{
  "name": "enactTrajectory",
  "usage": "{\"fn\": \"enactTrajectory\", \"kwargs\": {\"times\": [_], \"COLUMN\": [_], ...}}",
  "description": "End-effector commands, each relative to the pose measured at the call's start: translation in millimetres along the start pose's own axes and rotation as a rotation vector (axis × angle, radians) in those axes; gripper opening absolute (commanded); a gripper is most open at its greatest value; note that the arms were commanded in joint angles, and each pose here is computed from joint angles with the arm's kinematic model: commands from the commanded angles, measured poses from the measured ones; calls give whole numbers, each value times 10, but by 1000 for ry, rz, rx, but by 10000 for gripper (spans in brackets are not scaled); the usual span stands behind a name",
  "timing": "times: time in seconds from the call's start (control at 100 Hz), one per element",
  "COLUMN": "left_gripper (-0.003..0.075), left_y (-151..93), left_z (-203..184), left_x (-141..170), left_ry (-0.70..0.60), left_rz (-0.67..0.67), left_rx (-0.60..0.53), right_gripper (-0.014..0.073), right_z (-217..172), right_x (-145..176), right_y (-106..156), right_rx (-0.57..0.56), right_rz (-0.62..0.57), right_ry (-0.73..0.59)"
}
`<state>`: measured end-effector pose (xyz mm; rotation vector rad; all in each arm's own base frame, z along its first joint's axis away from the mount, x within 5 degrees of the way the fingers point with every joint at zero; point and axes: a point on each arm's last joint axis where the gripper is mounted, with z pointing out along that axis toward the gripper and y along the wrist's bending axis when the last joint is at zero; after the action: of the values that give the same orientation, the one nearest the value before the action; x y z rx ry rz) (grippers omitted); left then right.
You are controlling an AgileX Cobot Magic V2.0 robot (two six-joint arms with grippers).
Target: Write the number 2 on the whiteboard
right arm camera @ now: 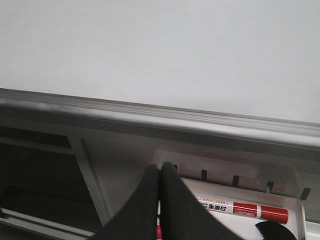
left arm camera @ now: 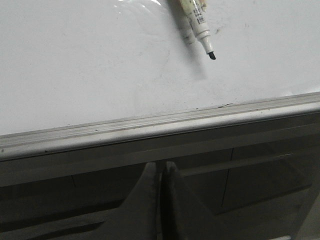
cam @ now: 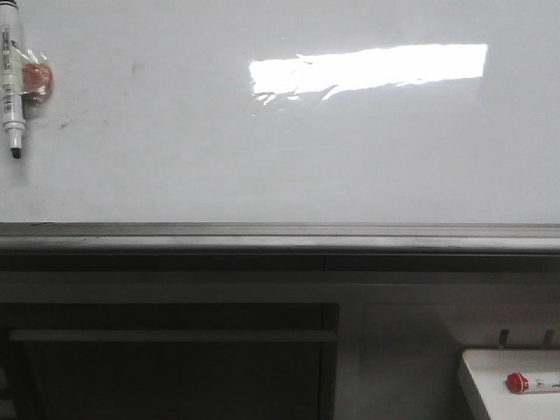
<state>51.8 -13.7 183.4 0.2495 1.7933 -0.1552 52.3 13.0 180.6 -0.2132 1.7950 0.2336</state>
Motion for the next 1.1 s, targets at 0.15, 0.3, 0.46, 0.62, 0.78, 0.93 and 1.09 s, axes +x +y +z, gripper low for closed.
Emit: {"fn": "enactTrajectory", "kwargs": {"times": [0.15,0.3,0.46,0.62,0.78,0.93,1.09], "left_gripper": [-20,-20,-20,-20,-20,-20,-20], "left_y": [3,11,27,20,-4,47,86], "left_z": [-11,-11,-12,-16,-42,-71,-79], "left_x": [-36,-36,-39,-77,-208,-292,-302], "left_ry": [-82,-81,-84,-126,-271,-376,-396], "left_rz": [-19,10,75,42,-352,-656,-1033], "left_rx": [-6,-15,-35,-27,50,69,107], "right_gripper": [-51,-51,-51,-51,-51,-51,-51], "right_z": [10,10,9,-10,-58,-63,-86], "right_x": [51,51,20,-118,-273,-286,-341], "right_y": [-1,-1,6,45,69,63,37], "right_rx": [-3,-3,-10,-55,-112,-125,-145], "right_rz": [-25,-25,-25,10,150,249,422], "right_ry": [-18,-18,-49,-203,-374,-385,-445]}}
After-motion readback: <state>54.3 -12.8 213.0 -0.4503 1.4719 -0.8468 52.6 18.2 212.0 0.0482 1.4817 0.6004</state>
